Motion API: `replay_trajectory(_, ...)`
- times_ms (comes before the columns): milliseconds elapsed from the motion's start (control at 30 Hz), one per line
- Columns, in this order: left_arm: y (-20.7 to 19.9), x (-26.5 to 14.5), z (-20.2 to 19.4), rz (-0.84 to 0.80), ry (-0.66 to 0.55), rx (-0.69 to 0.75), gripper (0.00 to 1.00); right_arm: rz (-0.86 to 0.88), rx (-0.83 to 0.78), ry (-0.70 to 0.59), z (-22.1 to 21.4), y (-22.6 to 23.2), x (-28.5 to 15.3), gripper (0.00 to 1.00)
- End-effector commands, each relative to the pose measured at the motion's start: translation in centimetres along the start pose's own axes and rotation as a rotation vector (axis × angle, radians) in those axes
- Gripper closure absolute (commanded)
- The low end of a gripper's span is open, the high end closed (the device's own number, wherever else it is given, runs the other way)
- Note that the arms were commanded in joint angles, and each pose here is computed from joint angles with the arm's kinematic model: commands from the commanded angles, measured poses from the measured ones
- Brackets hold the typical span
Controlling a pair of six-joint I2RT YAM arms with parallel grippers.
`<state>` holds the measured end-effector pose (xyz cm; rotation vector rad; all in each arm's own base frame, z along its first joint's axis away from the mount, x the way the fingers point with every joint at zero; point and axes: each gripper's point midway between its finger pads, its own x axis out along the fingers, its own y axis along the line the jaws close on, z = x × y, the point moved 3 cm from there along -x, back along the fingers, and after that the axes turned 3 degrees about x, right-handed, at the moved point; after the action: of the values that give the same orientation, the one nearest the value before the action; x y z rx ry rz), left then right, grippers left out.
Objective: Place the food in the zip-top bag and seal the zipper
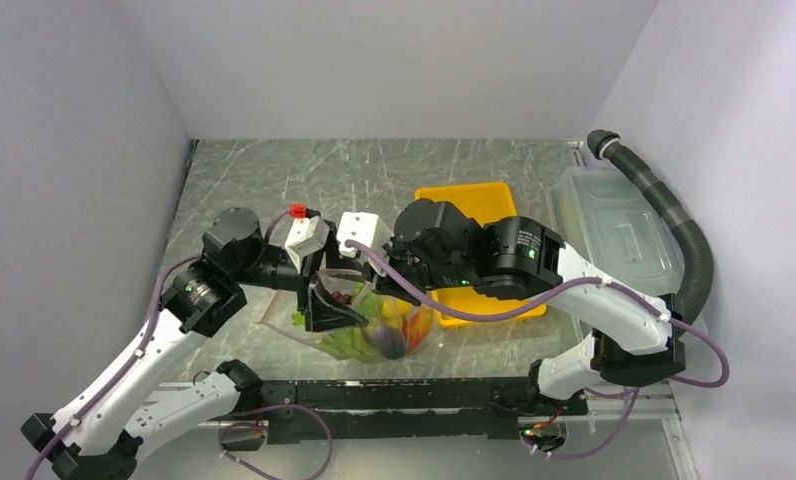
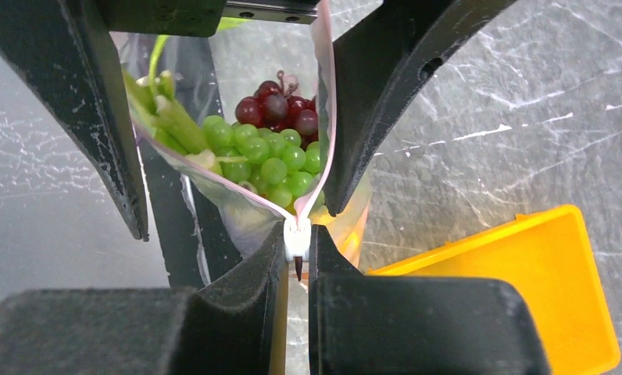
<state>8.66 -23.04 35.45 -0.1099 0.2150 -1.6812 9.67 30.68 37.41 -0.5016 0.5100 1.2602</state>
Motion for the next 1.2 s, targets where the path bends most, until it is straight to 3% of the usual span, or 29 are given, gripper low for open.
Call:
replay_trajectory(0, 0.1, -0.6, 0.4, 0.056, 0.023, 0.047, 0.13, -0.080, 0.067, -0.142, 3.4, -1.2, -2.0, 1.00)
replay_trajectory(267, 1.3, -1.2, -0.5, 0.160, 0.088, 0.043, 0.16, -0.122, 0.118, -0.135, 3.5, -1.8, -1.9, 1.00)
replay_trajectory(433, 1.5, -1.3, -1.1, 0.170, 0.119, 0.044, 0.25, -0.143, 0.145, -0.135, 3.6, -2.1, -1.8, 1.00)
replay_trajectory(667, 2.2, -1.3, -1.7, 0.185, 0.156, 0.037, 0.47, -0.162, 0.163, -0.138, 3.9, -2.5, -1.6, 1.00)
replay_trajectory(933, 2.5, -1.7, -1.3, 0.237, 0.155, 0.063, 0.83, -0.153, 0.162, -0.123, 3.3, -2.4, -1.2, 1.00)
replay_trajectory(1000, 2.4, -1.7, -1.2, 0.231, 0.151, 0.070, 0.99, -0.146, 0.161, -0.122, 3.1, -2.2, -1.1, 1.00)
replay_trajectory(1167, 1.5, -1.5, -1.0, 0.169, 0.140, 0.078, 1.00, -0.140, 0.162, -0.118, 2.3, -2.1, -1.1, 1.00)
